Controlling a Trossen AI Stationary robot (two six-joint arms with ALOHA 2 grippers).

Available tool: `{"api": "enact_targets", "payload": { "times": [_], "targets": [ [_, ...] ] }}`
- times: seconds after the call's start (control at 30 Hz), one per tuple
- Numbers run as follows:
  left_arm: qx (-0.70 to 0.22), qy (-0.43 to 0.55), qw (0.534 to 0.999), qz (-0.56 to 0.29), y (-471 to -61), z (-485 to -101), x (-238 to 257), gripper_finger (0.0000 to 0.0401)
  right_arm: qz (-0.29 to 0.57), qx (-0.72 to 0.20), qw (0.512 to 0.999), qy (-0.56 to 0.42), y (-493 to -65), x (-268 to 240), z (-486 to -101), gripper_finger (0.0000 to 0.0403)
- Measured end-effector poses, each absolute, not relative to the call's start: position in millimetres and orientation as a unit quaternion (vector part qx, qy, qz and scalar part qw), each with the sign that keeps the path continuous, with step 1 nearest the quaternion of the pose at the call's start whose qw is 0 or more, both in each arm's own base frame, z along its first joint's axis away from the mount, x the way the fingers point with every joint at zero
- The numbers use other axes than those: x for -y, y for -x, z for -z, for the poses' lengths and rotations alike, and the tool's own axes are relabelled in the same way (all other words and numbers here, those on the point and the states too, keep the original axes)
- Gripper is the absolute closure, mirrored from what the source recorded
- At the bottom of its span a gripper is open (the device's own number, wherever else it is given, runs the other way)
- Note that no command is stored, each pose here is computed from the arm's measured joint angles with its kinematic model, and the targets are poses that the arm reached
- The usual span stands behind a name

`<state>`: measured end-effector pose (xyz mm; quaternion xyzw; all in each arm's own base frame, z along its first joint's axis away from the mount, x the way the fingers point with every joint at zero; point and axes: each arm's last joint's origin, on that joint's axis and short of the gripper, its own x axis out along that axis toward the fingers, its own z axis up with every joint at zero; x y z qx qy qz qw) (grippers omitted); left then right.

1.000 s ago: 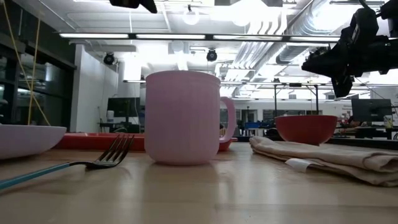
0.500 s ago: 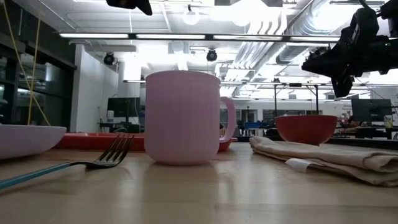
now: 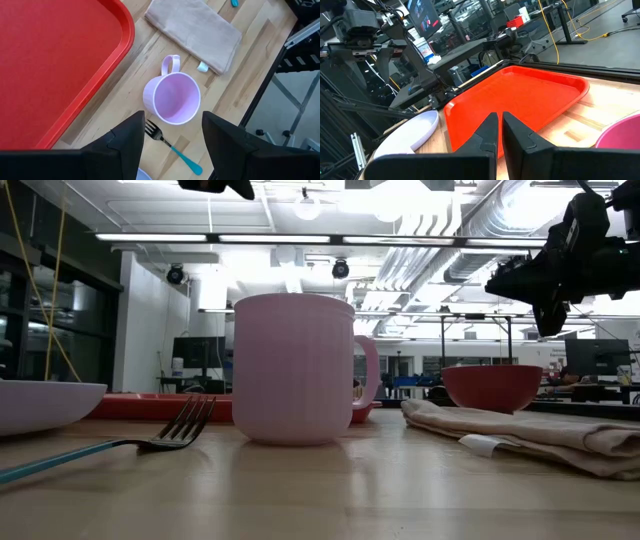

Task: Set up tray
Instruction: Put the pink mug on the red tray

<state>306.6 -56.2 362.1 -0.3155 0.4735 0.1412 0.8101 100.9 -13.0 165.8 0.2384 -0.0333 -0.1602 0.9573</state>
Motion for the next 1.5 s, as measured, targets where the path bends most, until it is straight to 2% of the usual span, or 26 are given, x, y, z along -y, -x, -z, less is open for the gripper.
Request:
{"api": "enact_targets", "payload": {
  "times": [0.67,1.5],
  "targets": [
    [-0.54,0.306,0.769,-0.154,-325.3,-329.6,61.3,0.0174,0.161,0.028,0.957,-0.238,-101.3,13.1,-164.8,0.0402],
    [-0.53,0.303,0.775,-0.164,-330.3,-326.8,61.4,0.0174,0.163,0.028,0.957,-0.237,-101.4,13.2,-164.7,0.0402]
  ]
}}
